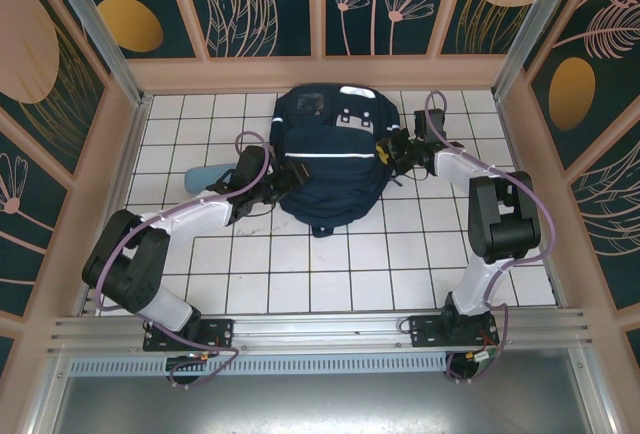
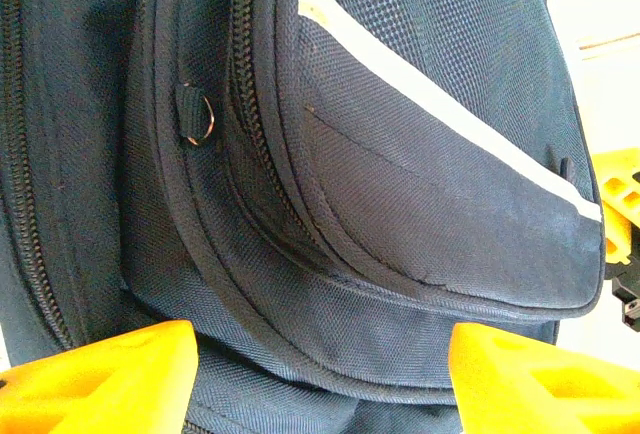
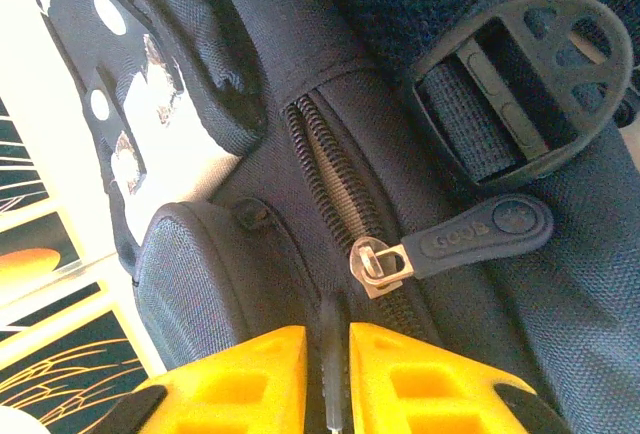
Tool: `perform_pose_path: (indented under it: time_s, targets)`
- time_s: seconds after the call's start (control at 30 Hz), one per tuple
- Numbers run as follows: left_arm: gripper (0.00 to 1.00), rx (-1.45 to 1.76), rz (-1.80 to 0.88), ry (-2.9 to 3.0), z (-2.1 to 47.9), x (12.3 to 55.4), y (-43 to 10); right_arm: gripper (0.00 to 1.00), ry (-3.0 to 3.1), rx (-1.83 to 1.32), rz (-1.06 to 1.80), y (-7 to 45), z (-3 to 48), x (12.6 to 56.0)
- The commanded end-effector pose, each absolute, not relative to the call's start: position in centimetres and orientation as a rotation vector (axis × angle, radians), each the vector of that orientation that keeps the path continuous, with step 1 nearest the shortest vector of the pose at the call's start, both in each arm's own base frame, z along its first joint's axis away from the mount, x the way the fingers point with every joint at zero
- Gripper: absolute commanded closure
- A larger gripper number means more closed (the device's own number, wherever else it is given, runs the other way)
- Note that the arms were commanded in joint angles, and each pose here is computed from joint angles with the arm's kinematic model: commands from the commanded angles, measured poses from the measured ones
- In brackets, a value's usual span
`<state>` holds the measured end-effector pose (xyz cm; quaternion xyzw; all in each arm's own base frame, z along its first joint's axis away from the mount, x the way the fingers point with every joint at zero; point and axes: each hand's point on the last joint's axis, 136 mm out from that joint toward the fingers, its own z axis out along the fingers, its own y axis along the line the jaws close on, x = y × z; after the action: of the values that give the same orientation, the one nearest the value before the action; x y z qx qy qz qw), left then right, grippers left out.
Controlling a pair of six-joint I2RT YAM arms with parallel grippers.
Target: Pack the student bag
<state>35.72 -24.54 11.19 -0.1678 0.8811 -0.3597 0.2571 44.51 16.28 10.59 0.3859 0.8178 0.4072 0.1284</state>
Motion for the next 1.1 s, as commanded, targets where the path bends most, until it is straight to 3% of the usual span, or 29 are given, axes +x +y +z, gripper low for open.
perform_pose_path:
  time_s: [0.0, 0.13, 0.33, 0.5, 0.73, 1.07]
  targets:
    - [0.32, -0.432, -1.013, 2.368, 11.7, 36.3, -25.1, 0.75, 2.391, 1.132, 1.243, 17.0, 10.3, 44.7]
    - [0.33, -0.428, -1.027, 2.374, 11.3, 36.2, -25.3, 0.78, 2.394, 1.147, 1.269, 17.3, 9.8, 44.6]
    - [0.38, -0.402, -1.098, 2.37, 11.1, 36.1, -26.3, 1.0, 2.396, 1.074, 1.273, 17.5, 10.6, 45.0]
    - [0.47, -0.397, -1.116, 2.391, 10.1, 36.1, -26.7, 1.0, 2.391, 0.986, 1.266, 17.3, 12.4, 43.6]
    - [0.62, -0.395, -1.181, 2.38, 9.6, 36.3, -27.6, 1.0, 2.492, 0.94, 1.262, 17.8, 11.8, 37.7]
    - [0.65, -0.378, -1.245, 2.368, 9.5, 36.6, -29.1, 1.0, 2.567, 0.887, 1.342, 22.0, 11.9, 31.7]
